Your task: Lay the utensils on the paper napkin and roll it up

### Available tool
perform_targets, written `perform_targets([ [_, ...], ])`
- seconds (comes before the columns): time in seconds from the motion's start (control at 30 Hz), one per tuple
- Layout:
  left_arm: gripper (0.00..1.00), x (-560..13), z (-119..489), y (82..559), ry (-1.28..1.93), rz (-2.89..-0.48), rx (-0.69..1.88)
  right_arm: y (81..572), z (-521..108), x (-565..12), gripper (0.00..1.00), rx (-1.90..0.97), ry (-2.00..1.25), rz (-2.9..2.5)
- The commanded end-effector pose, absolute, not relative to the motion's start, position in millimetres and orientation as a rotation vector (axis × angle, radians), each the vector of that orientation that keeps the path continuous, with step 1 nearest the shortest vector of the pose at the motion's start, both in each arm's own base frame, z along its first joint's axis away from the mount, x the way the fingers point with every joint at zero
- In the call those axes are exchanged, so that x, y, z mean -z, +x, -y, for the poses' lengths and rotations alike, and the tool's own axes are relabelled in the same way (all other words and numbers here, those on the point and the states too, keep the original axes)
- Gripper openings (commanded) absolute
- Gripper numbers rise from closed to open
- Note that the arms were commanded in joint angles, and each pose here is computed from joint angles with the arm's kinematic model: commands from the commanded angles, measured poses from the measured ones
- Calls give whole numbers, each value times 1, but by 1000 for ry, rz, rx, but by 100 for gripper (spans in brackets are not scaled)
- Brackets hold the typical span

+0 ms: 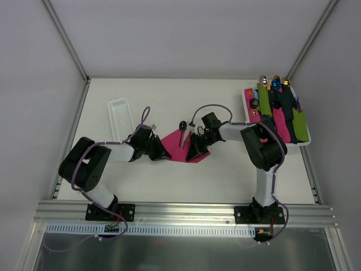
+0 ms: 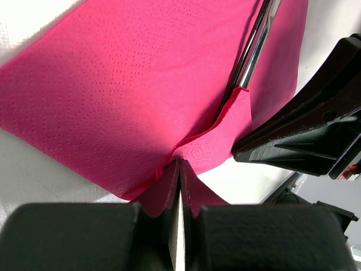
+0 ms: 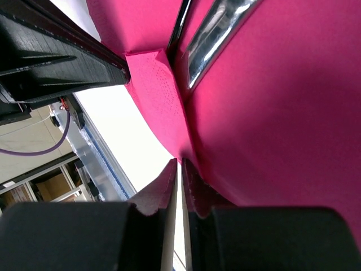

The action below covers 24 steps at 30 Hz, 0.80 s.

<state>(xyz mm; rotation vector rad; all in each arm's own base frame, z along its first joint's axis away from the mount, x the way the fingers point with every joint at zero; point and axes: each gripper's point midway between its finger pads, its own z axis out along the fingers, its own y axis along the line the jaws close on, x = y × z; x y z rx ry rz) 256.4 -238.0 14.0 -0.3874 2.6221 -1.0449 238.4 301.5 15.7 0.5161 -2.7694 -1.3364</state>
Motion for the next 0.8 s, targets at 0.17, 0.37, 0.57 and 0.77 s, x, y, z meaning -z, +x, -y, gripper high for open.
perform_targets([
  [0.17,0,14,217,242,-428,-2710,856,223,-276,3,9,1172,588,2780],
  [0.37,0,12,217,243,-429,-2707,853,216,-257,8,9,1079,638,2810],
  [0.57,0,13,217,242,-425,-2713,854,219,-237,9,8,1043,628,2818],
  [0.77,0,11,218,244,-419,-2708,862,217,-242,-14,8,1139,690,2786],
])
